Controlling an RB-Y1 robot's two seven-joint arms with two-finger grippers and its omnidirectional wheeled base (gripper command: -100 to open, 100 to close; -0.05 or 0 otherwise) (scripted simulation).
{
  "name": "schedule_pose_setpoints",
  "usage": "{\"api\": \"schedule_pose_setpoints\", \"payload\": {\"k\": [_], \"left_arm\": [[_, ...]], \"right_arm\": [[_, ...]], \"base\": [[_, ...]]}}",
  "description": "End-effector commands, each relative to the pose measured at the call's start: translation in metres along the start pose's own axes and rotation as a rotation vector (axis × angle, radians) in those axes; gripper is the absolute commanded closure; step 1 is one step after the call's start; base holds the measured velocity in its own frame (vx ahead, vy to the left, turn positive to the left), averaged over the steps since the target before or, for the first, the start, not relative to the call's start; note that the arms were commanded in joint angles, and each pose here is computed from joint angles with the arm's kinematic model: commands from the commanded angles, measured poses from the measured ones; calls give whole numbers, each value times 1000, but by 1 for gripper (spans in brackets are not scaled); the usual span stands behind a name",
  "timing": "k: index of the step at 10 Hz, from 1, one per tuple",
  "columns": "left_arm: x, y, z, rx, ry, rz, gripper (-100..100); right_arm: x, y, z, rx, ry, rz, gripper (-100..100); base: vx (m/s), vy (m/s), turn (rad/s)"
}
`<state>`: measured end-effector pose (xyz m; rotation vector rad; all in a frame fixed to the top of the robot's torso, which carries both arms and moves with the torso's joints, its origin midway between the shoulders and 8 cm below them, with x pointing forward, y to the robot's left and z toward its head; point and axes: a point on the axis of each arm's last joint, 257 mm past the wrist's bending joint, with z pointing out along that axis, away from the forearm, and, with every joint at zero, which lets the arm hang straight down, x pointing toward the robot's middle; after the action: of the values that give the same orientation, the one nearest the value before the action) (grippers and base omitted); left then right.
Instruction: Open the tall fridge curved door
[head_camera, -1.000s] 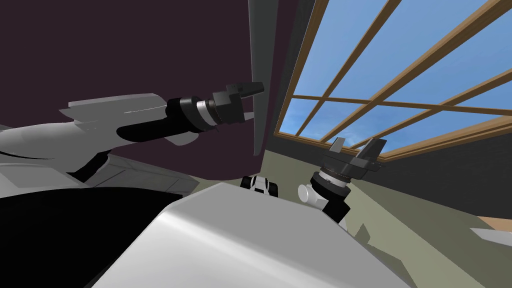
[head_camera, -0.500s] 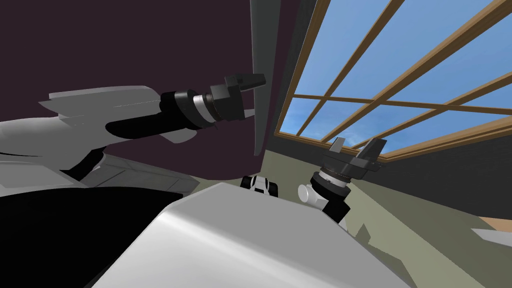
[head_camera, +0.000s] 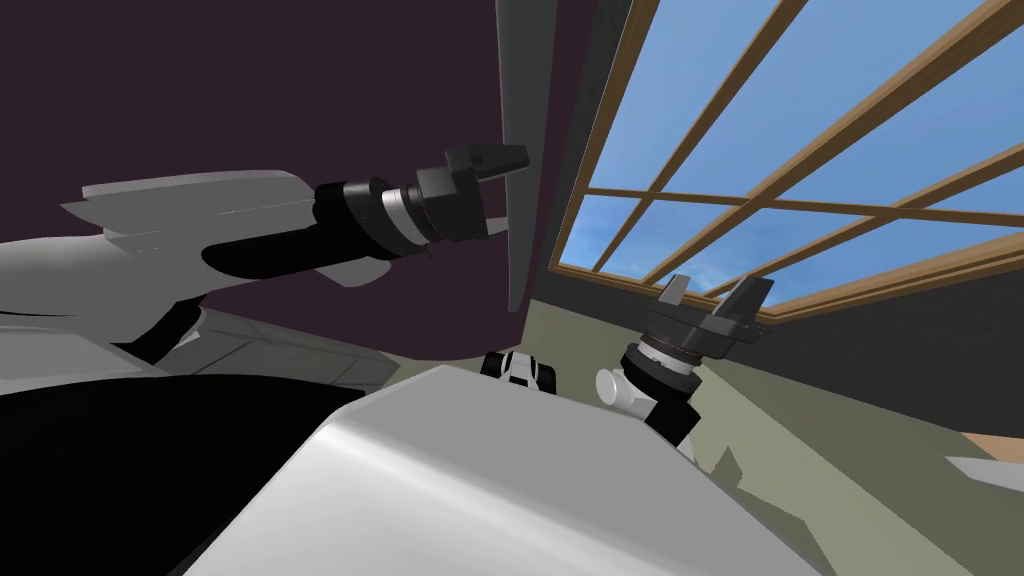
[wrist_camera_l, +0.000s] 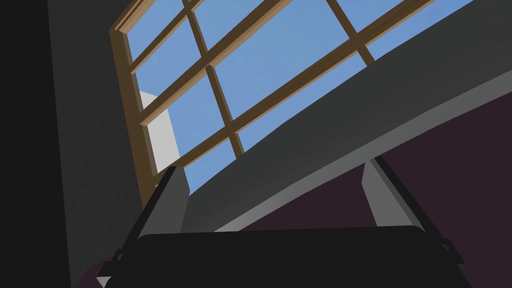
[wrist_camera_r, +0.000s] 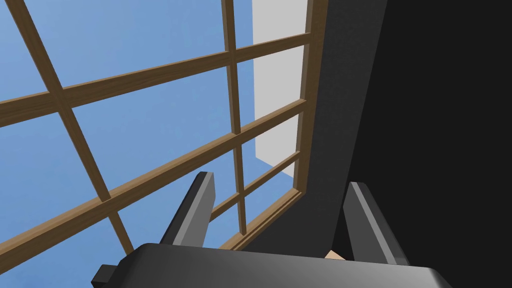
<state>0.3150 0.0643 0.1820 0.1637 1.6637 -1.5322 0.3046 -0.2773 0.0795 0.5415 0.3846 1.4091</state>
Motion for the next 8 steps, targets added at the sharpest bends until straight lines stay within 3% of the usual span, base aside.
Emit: {"api": "schedule_pose_setpoints", "payload": {"k": [1, 3, 5, 6, 7, 8], "left_arm": [[3, -21, 3, 37, 19, 17, -100], [4, -16, 2, 28, 18, 6, -100], [2, -27, 3, 40, 18, 16, -100], [-5, -12, 3, 3, 1, -6, -100], [-8, -7, 3, -9, -7, -13, 0], [-12, 0, 3, -24, -18, -20, 0]], "right_arm": [[0, 0, 0, 0, 0, 0, 0], [0, 0, 0, 0, 0, 0, 0], [0, 0, 0, 0, 0, 0, 0], [0, 0, 0, 0, 0, 0, 0], [0, 0, 0, 0, 0, 0, 0], [0, 0, 0, 0, 0, 0, 0]], "base": [[4, -2, 12], [9, 9, 1], [-4, 13, 4], [0, 0, 0], [-6, -12, 28], [-9, -12, 27]]}}
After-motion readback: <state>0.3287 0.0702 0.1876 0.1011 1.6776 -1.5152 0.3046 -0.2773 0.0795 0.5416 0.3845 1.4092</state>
